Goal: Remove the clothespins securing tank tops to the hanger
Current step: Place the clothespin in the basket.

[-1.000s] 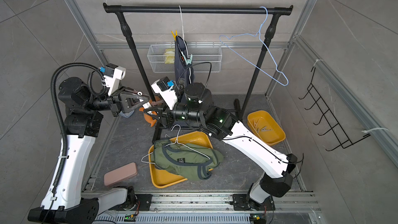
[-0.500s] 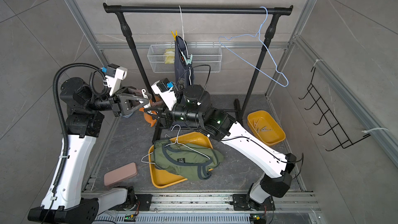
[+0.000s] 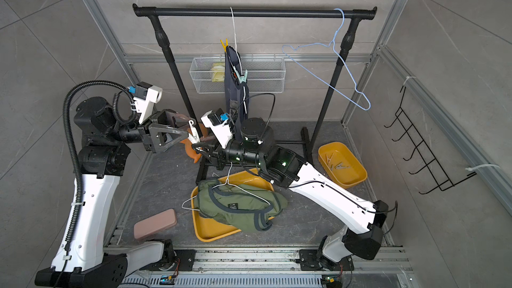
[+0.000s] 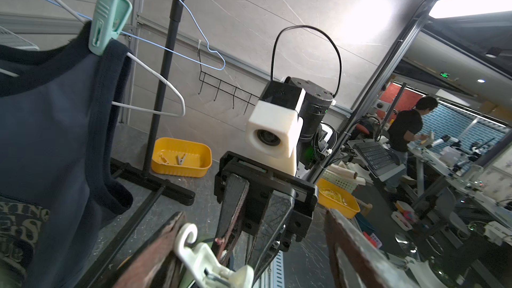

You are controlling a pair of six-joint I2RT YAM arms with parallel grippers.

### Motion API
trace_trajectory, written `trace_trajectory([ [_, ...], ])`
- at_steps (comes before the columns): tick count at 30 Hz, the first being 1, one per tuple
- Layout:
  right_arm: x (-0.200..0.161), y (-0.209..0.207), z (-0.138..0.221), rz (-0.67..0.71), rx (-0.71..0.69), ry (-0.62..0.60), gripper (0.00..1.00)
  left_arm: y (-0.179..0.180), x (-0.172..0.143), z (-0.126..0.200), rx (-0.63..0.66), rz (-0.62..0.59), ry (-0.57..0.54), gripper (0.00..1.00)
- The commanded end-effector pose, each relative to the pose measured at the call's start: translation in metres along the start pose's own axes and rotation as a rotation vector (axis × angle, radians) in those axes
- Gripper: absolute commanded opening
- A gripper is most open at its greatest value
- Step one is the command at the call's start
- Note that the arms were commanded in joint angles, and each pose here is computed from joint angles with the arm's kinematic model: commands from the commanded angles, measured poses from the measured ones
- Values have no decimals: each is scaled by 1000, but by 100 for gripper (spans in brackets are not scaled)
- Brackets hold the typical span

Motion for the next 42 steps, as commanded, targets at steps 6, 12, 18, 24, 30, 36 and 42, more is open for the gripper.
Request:
trace_trajectory([
  [6, -50, -9, 24, -60, -161, 128, 0, -26, 11, 11, 59, -153, -33, 80],
  [12, -103, -11, 53, -126, -255, 216, 0, -8, 1, 14, 121, -113, -44, 81],
  [18, -164, -29, 95, -267, -428, 318, 0, 15, -25, 16, 183, -71, -19, 81],
  [24, -194, -69, 148, -440, -666, 338, 0, 21, -48, 18, 222, -74, 21, 81],
  [30, -215, -109, 184, -586, -895, 369, 0, 22, -68, 19, 249, -84, 62, 81],
  [36, -228, -147, 212, -731, -1008, 338, 0, 24, -75, 19, 241, -73, 73, 82],
  [42, -249, -191, 252, -888, -1156, 298, 0, 31, -79, 18, 218, -65, 78, 82],
])
Point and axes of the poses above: each gripper's point midway between its finger pads, its own z axis back along the fingers, its own y axis along the line the jaws close on, x = y × z, the point moved 10 cm from there along z, back along the fingers, and after that the axes turned 8 degrees about z, right-handed, at the moved point
